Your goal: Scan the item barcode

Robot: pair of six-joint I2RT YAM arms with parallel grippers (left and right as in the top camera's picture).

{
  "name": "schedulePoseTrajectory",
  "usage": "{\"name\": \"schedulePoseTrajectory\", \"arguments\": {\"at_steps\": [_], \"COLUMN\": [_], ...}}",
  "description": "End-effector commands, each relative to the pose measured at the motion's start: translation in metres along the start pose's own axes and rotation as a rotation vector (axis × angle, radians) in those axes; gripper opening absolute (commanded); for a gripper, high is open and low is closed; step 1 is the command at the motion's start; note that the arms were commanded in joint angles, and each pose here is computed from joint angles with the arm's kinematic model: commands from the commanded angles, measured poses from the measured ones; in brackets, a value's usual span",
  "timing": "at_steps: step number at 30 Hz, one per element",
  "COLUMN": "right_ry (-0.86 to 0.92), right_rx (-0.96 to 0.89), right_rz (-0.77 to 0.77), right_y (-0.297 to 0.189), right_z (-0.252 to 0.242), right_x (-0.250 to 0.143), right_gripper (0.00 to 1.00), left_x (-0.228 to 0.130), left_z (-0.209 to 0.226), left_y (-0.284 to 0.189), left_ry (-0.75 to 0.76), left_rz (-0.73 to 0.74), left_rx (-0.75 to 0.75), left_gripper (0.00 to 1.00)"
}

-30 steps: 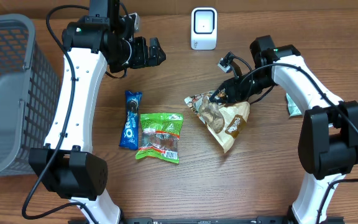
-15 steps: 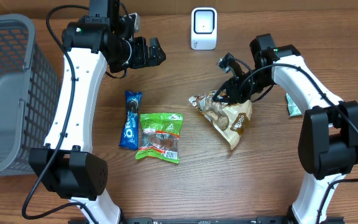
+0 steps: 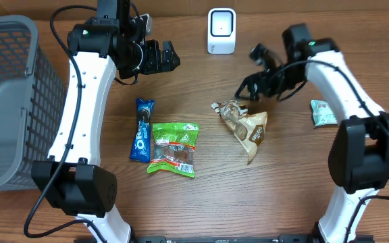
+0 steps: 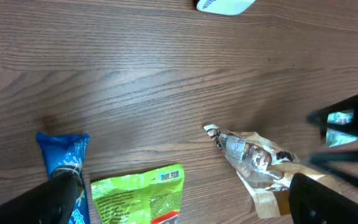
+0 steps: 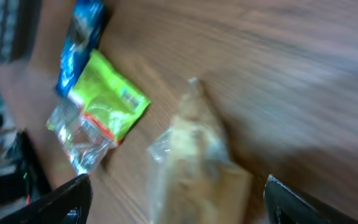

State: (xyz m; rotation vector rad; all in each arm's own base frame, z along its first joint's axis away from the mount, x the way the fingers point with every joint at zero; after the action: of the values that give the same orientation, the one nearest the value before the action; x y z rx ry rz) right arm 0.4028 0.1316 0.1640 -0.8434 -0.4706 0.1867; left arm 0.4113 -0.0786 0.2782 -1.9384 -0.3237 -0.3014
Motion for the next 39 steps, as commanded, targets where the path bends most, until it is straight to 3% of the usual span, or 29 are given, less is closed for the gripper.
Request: {"name": "schedulePoseTrajectory", "arguments": {"at_steps": [1,15,20,28,33,35,37,39], "right_ry": [0.034,-0.158,-0.174,-0.152,-0.152,-0.153,-0.155,-0.152], "right_rx": [-0.184,-0.224,-0.337,-0.358,-0.356,-0.356,-0.357,-0.327], "right_rz": [-0.030,0.219,0.305,0.316,0.311,0.309,0.305,0.294], "right_y": [-0.039,0.007,0.033,0.050,0.054,0.054,0.054,0.055], "right_z": [-0.005,0.035,0.030,0.014,0.011,0.011,0.011,0.014], "right_x": [0.013,-0.015,-0.032,-0.046,-0.047,-0.046,-0.046,-0.045], "right_gripper": [0.96,0.98,0.98,0.93,0.82,0.73,0.59,0.31], "left_x": [0.003,0.003,0.003,0.003,0.003,0.003,0.003,0.003], "left_z": [-0.003,-0.003,-0.003,-0.003,-0.003,-0.003,-0.003,-0.003], "left_y": [-0.003,-0.003,-0.003,-0.003,-0.003,-0.003,-0.003,-0.003], "left_ry": [0.018,0.018,0.018,0.018,0.018,0.018,0.018,0.019], "left_rz": [-0.016,-0.016,-0.016,-0.016,-0.016,-0.016,-0.016,-0.016], "left_rx": [-0.001,-0.001,-0.001,-0.001,-0.001,-0.001,-0.001,-0.001], "left_gripper": [1.00,1.00,1.00,1.00,1.00,1.00,1.00,1.00]}}
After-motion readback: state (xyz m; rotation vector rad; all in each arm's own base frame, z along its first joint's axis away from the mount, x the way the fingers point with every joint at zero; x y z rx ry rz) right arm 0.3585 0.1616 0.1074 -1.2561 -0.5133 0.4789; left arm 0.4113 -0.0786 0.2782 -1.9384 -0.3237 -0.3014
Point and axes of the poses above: each gripper's point midway between its finger pads, its own y axis out along the fingers, its own z axis along the line the jaws close on, x = y × z, the point moved 6 cm from there along -y, back along the fingers, and after that the axes turned 1 degree about y, right-handed, at the moved point
